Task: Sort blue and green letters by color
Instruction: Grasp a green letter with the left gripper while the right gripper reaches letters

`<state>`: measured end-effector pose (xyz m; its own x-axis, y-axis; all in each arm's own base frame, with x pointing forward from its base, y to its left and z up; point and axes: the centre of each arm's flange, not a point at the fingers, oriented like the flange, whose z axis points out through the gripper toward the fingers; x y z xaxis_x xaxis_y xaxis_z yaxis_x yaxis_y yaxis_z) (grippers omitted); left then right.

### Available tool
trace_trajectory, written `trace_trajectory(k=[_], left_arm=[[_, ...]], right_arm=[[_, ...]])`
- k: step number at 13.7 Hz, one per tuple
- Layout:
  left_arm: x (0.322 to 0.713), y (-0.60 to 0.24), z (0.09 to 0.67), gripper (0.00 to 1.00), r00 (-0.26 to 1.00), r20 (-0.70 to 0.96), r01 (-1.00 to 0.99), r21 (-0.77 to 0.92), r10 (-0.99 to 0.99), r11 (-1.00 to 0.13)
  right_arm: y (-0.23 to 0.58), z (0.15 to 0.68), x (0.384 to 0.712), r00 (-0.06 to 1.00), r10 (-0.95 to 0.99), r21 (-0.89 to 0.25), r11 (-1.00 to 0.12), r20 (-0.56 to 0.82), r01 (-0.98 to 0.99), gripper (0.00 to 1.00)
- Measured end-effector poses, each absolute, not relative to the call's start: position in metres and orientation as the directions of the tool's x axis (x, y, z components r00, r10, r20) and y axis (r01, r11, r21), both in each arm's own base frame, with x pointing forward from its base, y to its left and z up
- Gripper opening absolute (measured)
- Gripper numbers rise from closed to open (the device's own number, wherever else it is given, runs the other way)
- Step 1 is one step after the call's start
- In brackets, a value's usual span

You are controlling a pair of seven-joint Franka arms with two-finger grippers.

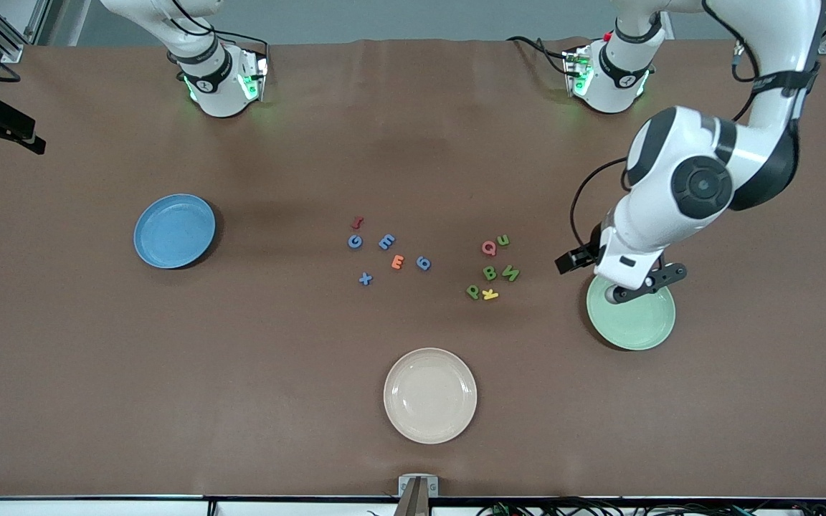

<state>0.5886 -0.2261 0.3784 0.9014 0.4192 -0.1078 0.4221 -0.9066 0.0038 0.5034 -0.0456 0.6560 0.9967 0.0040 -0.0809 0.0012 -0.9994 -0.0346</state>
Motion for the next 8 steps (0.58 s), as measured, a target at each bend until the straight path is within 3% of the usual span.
trace_trajectory(k=[3,4,8], left_arm=[[0.595,-0.252,0.327,0.96,0.848,-0.099,0.526,0.036,0.52,-0.85],[0.597,-0.258,0.312,0.9,0.835,-0.098,0.548,0.048,0.542,-0.835],[0.581,-0.295,0.267,0.83,0.768,-0.126,0.635,0.017,0.628,-0.773]], right_arm=[[-0.046,0.657,0.504,0.997,0.003,-0.034,-0.999,-0.076,0.001,1.0],[-0.047,0.654,0.506,0.997,0.002,-0.034,-0.999,-0.082,-0.001,1.0],[-0.051,0.596,0.548,0.99,-0.004,-0.03,-1.0,-0.138,-0.008,1.0]])
